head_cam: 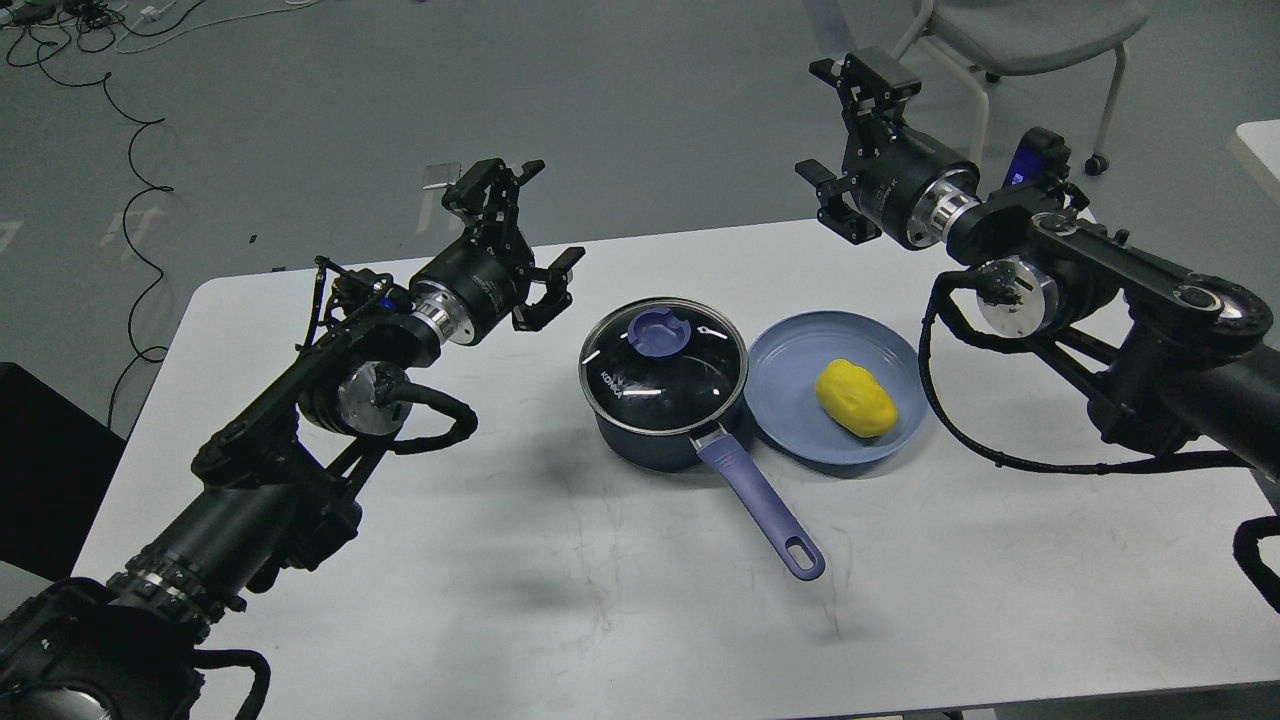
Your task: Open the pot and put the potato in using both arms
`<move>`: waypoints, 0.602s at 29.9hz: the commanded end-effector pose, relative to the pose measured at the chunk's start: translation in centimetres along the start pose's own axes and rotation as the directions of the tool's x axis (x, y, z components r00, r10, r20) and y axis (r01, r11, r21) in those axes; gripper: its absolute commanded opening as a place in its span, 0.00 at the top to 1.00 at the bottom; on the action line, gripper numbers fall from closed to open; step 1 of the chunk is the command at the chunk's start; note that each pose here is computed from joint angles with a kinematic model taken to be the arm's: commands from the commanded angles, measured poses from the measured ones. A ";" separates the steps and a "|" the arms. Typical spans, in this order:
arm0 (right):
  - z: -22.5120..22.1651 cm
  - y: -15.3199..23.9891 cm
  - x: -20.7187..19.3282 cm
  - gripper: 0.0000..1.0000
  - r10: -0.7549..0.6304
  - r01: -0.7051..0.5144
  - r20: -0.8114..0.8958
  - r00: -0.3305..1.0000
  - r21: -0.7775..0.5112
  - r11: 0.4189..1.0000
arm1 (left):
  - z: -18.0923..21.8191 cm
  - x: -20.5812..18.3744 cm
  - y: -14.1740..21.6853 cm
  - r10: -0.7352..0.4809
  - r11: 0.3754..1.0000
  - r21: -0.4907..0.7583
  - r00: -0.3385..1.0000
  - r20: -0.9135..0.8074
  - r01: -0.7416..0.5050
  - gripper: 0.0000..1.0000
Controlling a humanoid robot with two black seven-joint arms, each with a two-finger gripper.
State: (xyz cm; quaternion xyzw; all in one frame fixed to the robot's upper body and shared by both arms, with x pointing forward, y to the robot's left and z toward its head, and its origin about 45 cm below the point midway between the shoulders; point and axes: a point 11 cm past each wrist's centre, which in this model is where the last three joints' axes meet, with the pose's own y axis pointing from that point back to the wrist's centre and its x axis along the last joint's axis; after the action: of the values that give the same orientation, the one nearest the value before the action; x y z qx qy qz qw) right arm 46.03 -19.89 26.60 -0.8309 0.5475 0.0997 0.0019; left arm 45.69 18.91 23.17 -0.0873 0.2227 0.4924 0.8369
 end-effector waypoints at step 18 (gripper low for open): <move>0.4 0.5 0.4 0.00 -0.016 0.016 0.021 1.000 0.005 1.000 | 0.5 1.3 1.4 0.008 0.999 -0.037 1.000 -0.027 -0.009 0.01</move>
State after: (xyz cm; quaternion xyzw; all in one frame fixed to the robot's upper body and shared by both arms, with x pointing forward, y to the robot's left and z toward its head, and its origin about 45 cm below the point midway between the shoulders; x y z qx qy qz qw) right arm 45.62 -20.28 26.02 -0.8347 0.5400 0.1075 0.0064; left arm 45.13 20.63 22.96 -0.1053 0.2281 0.4986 0.8296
